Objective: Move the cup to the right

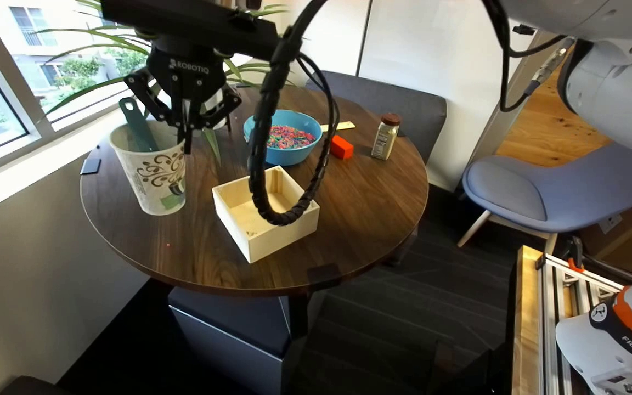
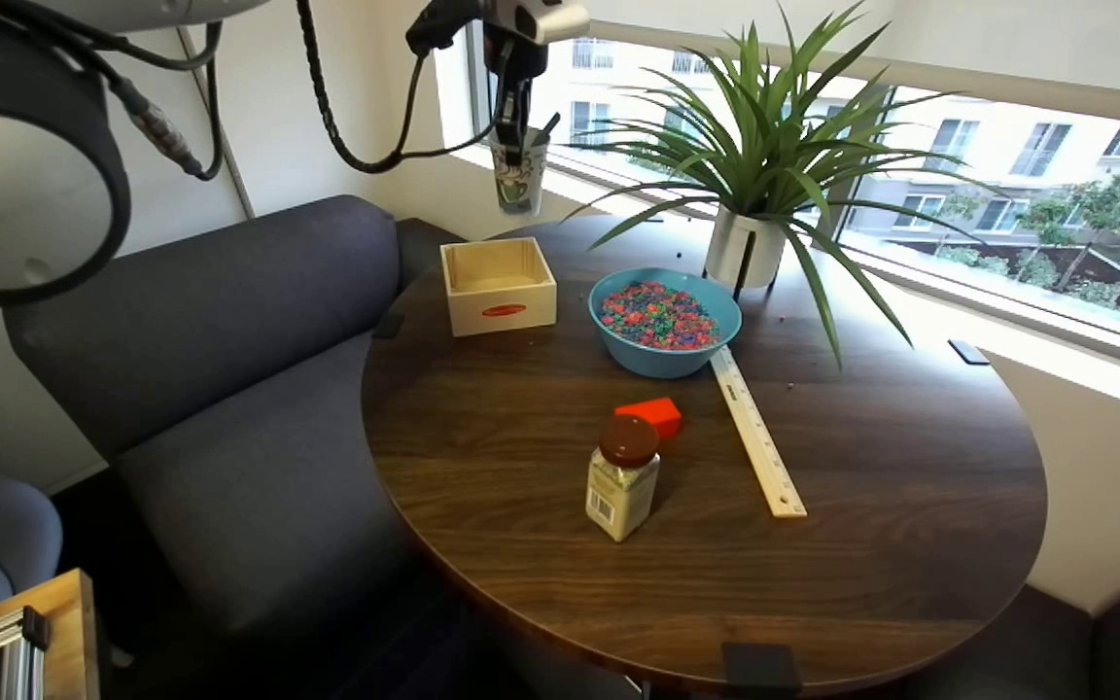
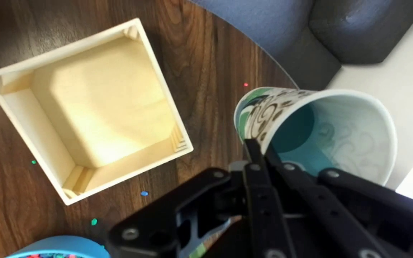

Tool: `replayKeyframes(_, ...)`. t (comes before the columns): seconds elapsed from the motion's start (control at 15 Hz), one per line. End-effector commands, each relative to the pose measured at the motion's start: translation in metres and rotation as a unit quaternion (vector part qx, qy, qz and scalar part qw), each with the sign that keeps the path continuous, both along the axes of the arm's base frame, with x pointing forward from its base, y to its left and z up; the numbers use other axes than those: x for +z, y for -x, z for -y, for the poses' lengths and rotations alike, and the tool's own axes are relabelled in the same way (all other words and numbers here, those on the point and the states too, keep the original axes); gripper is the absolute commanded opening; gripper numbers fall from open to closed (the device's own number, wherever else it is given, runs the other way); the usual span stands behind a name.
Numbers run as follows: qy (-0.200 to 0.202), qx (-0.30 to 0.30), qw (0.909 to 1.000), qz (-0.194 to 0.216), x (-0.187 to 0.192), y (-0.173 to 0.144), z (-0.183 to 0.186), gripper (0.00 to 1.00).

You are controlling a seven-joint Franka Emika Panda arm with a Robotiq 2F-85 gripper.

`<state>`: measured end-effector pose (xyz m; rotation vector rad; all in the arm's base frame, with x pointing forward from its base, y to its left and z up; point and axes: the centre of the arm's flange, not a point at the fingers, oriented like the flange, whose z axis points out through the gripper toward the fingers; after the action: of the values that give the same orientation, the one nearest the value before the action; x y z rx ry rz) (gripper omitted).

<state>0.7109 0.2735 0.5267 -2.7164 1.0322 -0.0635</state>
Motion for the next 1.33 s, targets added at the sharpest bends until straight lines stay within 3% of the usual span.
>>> replayKeyframes(0.0, -0.017, 0.002, 0.9996, 0.023, 0.033, 0.071, 0.017, 0.01)
replayKeyframes(0.33, -0.039, -0.117, 0.9922, -0.018, 0.044, 0.105, 0.034, 0.01)
replayKeyframes(0.67, -0.058, -0.239, 0.9682, -0.047, 0.028, 0.117, 0.057, 0.01)
replayKeyframes(0.73, -0.041, -0.194, 0.9793, -0.041, 0.059, 0.058, 0.036, 0.01)
replayKeyframes(1.13, -0.041, -0.197, 0.9787, -0.04, 0.058, 0.059, 0.038, 0.01)
replayKeyframes(1.27, -0.025, -0.149, 0.988, -0.034, 0.057, 0.083, 0.056, 0.01)
